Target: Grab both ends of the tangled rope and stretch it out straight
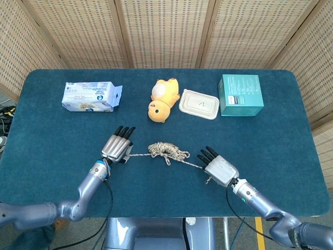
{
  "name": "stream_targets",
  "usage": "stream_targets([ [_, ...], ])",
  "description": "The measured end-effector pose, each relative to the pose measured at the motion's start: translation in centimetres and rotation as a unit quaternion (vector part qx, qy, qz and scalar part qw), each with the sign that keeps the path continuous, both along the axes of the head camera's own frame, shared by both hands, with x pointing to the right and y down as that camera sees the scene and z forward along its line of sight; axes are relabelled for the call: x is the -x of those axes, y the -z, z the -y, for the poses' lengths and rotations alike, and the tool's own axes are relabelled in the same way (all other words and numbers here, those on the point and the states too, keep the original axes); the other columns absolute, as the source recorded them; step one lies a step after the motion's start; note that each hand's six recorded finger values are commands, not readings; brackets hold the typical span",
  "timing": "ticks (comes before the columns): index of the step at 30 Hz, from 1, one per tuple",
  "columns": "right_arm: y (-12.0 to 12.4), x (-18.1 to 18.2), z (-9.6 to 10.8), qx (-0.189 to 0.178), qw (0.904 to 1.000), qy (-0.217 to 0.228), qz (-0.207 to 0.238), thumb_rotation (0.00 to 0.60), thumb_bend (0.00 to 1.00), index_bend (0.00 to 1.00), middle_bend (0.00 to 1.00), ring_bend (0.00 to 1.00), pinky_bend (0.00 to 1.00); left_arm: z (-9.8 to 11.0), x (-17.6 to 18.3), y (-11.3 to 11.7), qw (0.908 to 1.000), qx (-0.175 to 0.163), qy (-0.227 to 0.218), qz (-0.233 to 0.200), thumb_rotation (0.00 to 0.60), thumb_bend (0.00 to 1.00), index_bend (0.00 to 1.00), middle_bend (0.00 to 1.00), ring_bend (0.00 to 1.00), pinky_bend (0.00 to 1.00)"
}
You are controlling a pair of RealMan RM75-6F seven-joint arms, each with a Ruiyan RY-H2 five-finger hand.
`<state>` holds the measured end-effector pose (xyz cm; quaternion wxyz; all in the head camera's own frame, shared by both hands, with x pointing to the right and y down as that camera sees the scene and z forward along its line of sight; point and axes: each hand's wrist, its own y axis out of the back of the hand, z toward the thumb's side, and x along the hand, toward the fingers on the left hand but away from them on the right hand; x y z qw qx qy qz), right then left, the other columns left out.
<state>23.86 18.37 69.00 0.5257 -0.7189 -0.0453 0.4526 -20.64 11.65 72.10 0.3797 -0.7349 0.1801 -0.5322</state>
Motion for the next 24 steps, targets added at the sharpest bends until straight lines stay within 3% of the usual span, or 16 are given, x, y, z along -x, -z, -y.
stream_targets([
  [13, 0.1, -0.7, 0.7, -0.015, 0.9998, -0.006, -0.013, 0.600, 0.42, 0.69, 0.11, 0.00, 0.00, 0.8, 2.2, -0.2, 0.9998, -0.007, 0.015, 0.012, 0.600, 0.41, 0.67, 0.00, 0.00, 0.00],
  [19, 0.4, -2.6, 2.2, -0.036, 0.9985, -0.021, -0.035, 0.600, 0.42, 0.69, 0.11, 0.00, 0.00, 1.6, 4.0, -0.1, 0.9992, -0.014, 0.027, 0.025, 0.600, 0.40, 0.67, 0.00, 0.00, 0.00],
  [24, 1.1, -6.2, 4.0, -0.054, 0.9947, -0.055, -0.068, 0.600, 0.41, 0.69, 0.11, 0.00, 0.00, 2.6, 6.7, -0.1, 0.9979, -0.022, 0.044, 0.043, 0.600, 0.40, 0.67, 0.00, 0.00, 0.00],
])
